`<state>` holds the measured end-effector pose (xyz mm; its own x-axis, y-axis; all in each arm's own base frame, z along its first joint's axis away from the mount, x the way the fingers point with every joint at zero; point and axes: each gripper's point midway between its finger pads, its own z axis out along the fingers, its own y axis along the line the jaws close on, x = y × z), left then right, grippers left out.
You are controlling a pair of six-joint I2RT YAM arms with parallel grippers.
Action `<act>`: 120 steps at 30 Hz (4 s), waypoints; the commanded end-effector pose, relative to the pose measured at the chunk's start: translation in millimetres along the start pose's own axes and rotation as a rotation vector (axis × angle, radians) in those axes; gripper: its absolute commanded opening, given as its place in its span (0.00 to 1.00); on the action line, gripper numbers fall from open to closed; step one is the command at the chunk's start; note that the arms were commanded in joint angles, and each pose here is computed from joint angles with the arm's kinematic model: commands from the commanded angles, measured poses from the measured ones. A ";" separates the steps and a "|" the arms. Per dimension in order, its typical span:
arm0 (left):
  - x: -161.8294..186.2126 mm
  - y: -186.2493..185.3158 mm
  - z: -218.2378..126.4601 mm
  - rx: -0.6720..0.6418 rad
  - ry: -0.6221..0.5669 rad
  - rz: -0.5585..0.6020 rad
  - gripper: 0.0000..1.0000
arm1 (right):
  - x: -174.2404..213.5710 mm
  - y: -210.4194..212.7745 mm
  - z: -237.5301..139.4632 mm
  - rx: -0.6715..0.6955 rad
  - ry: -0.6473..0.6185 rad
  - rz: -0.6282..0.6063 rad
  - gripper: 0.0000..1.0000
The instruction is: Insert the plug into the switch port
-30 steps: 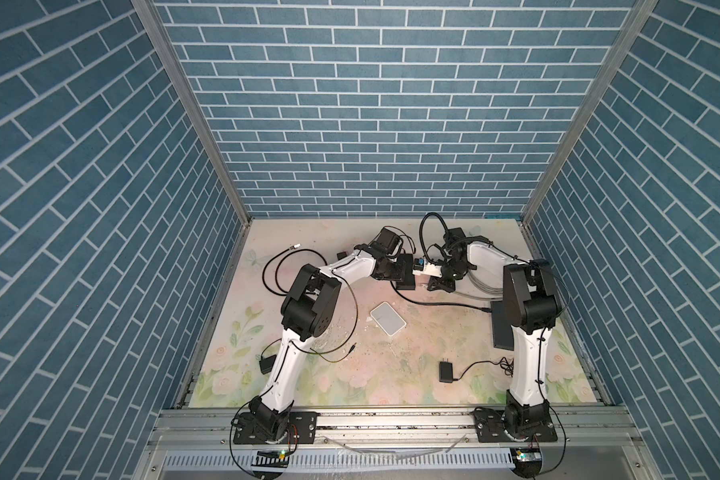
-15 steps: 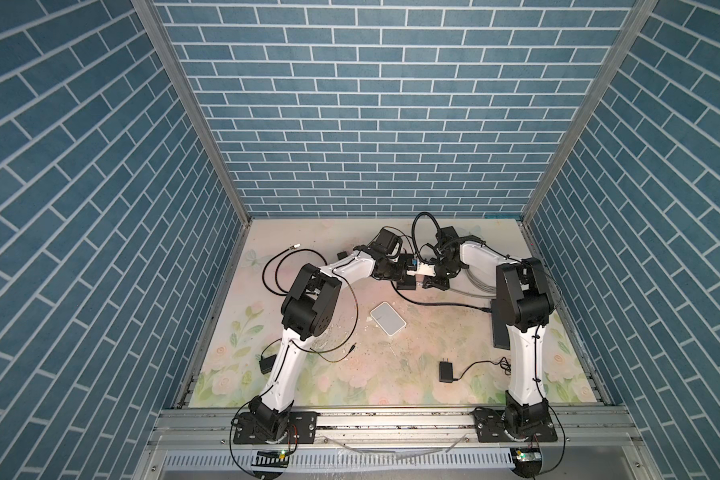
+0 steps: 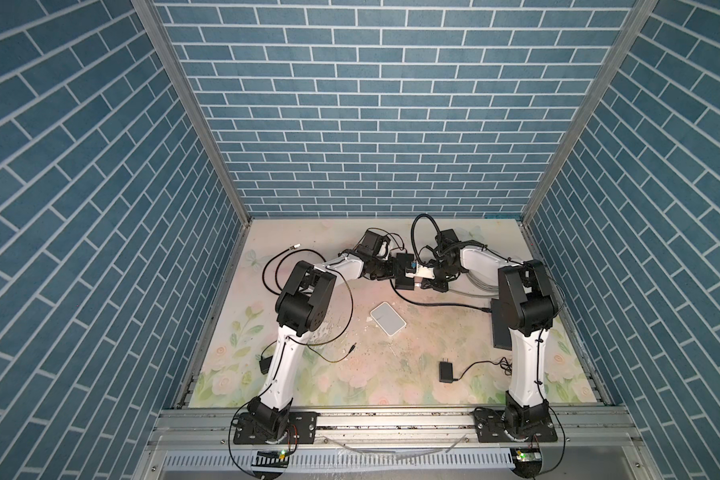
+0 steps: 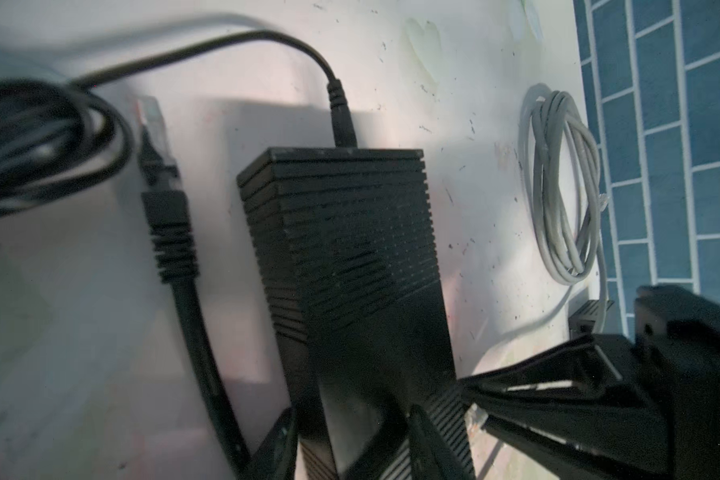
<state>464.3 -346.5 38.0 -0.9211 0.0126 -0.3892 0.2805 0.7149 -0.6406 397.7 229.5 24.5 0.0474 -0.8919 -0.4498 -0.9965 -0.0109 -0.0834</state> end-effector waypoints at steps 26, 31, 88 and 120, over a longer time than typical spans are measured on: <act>18.0 15.8 -16.9 -0.040 -0.003 -0.149 0.44 | 2.8 23.5 12.0 0.003 0.089 0.034 0.10; 6.6 13.4 -39.0 -0.035 -0.058 -0.122 0.43 | -5.5 15.7 3.3 0.086 0.021 0.050 0.09; 26.9 -85.4 -19.8 0.408 -0.031 -0.089 0.02 | -39.6 18.5 -51.7 0.087 -0.266 0.116 0.24; 19.0 -91.2 -28.0 0.479 -0.062 -0.131 0.02 | -46.9 21.2 -61.3 0.050 -0.373 0.145 0.05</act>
<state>408.2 -393.5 108.1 -0.9524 -0.0891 -0.2916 0.2507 0.3158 -0.9151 385.3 237.3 93.1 -0.0687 -0.6812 -0.7288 -0.9837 0.1680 -0.0643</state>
